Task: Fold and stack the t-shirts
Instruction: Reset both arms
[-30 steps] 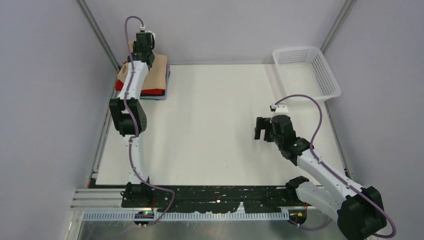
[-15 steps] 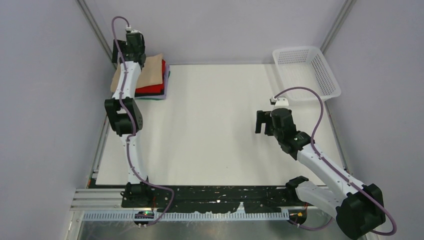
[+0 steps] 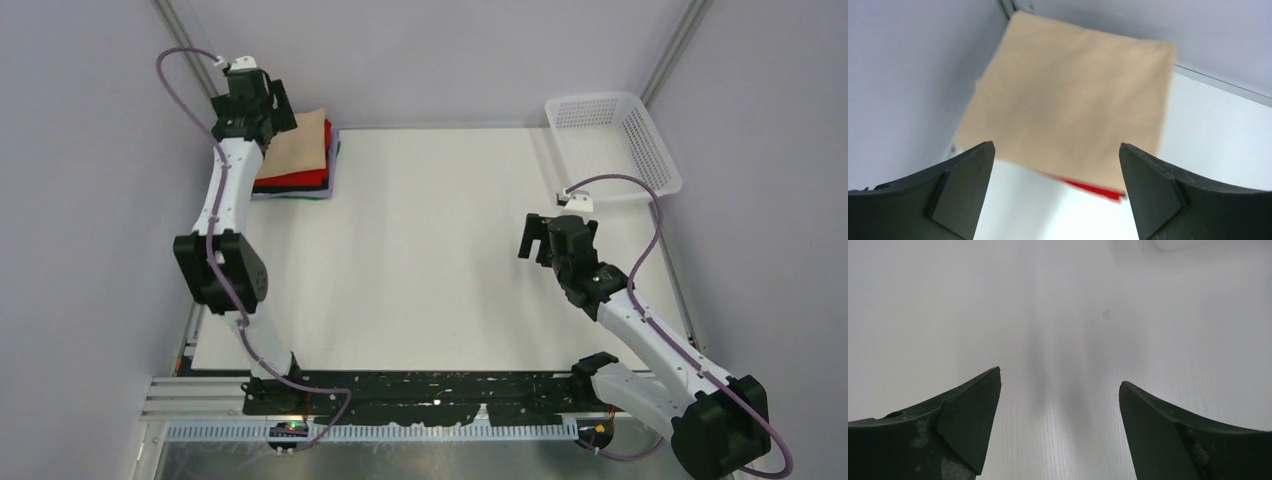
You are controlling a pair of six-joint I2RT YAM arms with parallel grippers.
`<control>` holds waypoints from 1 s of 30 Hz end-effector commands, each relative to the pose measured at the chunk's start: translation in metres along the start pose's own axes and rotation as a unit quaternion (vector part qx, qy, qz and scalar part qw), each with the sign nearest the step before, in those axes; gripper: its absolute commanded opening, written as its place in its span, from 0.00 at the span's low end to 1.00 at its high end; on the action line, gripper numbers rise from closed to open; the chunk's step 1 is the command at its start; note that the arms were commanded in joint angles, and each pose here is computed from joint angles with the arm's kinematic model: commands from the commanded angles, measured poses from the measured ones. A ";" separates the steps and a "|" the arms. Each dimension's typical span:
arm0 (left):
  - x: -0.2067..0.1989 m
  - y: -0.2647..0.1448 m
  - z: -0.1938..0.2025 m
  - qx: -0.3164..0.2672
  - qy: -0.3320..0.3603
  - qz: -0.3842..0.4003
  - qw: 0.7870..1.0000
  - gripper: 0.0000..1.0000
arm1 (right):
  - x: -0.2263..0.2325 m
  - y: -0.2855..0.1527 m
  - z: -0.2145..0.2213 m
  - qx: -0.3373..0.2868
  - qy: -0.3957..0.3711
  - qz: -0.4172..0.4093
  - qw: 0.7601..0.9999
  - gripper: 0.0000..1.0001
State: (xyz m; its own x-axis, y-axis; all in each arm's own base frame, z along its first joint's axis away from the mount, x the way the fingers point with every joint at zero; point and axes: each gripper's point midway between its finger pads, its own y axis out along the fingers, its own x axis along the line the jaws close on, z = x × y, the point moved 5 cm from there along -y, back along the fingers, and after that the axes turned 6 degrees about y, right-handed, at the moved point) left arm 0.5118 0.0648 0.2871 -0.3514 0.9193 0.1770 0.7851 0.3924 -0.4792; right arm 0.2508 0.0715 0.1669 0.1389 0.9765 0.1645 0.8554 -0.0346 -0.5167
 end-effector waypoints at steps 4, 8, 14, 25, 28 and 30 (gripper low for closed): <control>-0.028 -0.133 0.049 -0.040 -0.161 0.153 0.974 1.00 | -0.011 -0.003 -0.026 -0.051 0.057 0.019 0.997 0.96; -0.048 -0.180 0.153 -0.019 -0.151 0.210 0.966 1.00 | -0.018 -0.011 -0.019 -0.066 0.077 0.020 0.995 0.95; -0.054 -0.210 0.251 -0.010 -0.127 0.259 0.957 1.00 | -0.028 -0.021 0.013 -0.057 0.091 0.000 0.994 0.96; -0.023 -0.226 0.245 -0.056 -0.153 0.211 0.964 1.00 | -0.030 -0.030 0.024 -0.092 0.132 -0.036 0.986 0.95; -0.022 -0.228 0.244 -0.060 -0.157 0.212 0.963 1.00 | -0.029 -0.031 0.023 -0.093 0.128 -0.042 0.986 0.96; -0.021 -0.228 0.245 -0.061 -0.157 0.212 0.963 1.00 | -0.029 -0.032 0.022 -0.092 0.129 -0.040 0.987 0.95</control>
State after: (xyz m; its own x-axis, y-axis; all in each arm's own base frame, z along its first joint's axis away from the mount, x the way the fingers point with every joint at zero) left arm 0.2126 -0.0549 0.1690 -0.0864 0.9575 -0.2751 0.9221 -0.0277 -0.3861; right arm 0.2028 0.0474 0.1444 0.1819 0.9071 0.3795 0.9209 -0.0219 -0.3891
